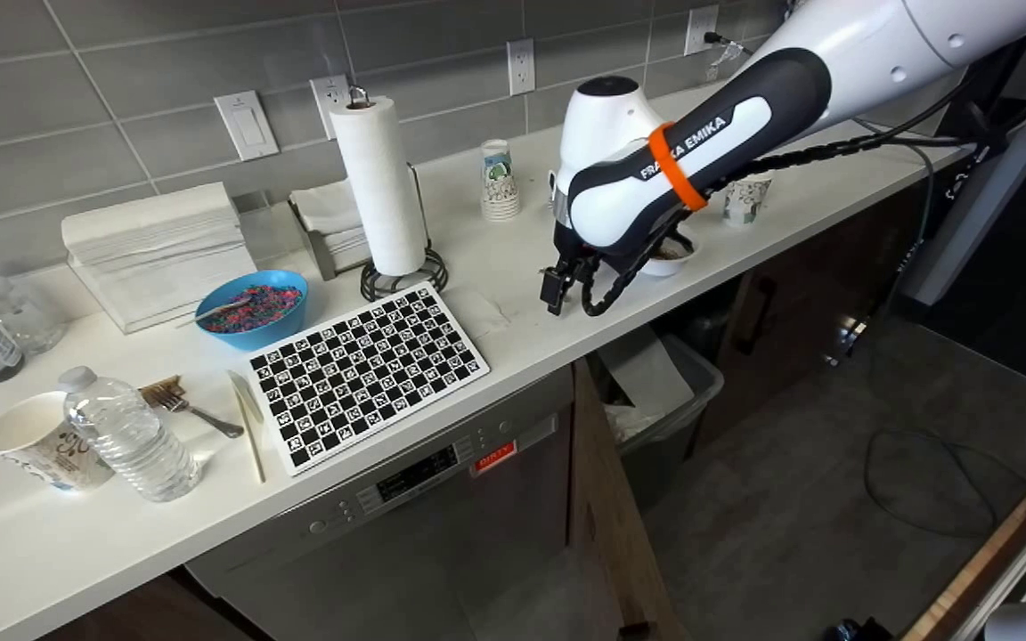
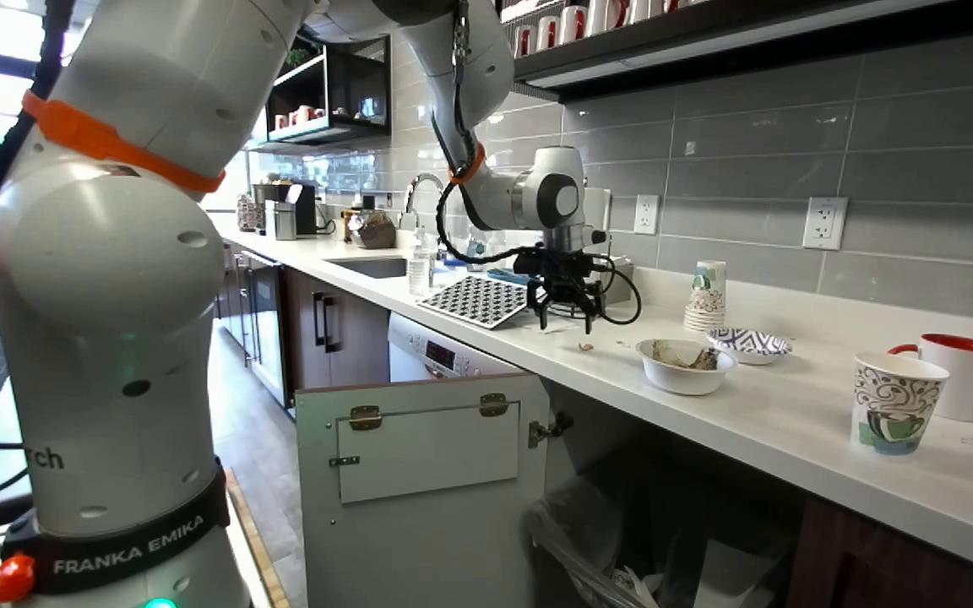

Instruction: Pick up one object from the countertop and put it inside the grey bin.

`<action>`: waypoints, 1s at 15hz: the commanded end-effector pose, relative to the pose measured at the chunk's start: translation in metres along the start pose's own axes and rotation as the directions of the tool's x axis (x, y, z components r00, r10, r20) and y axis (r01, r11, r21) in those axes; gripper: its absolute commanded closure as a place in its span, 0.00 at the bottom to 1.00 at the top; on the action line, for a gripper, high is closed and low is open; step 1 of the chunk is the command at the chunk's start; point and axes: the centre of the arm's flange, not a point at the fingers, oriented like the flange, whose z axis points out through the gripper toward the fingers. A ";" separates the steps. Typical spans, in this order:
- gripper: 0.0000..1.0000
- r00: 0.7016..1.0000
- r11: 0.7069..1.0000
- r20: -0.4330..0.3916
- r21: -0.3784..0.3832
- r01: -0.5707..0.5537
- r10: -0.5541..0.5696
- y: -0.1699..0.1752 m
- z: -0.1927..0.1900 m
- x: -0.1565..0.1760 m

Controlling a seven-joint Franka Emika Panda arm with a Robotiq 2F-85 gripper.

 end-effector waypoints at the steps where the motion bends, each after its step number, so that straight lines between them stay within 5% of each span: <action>1: 0.00 0.991 0.990 -0.011 -0.043 -0.135 0.135 0.002 0.017 0.016; 8: 0.04 0.965 0.964 -0.049 -0.056 -0.260 0.257 0.017 0.033 0.026; 10: 0.15 0.961 0.959 -0.052 -0.057 -0.276 0.273 0.020 0.035 0.027; 11: 0.36 0.959 0.958 -0.053 -0.058 -0.282 0.279 0.021 0.035 0.027; 15: 0.55 0.955 0.954 -0.059 -0.057 -0.295 0.292 0.022 0.034 0.029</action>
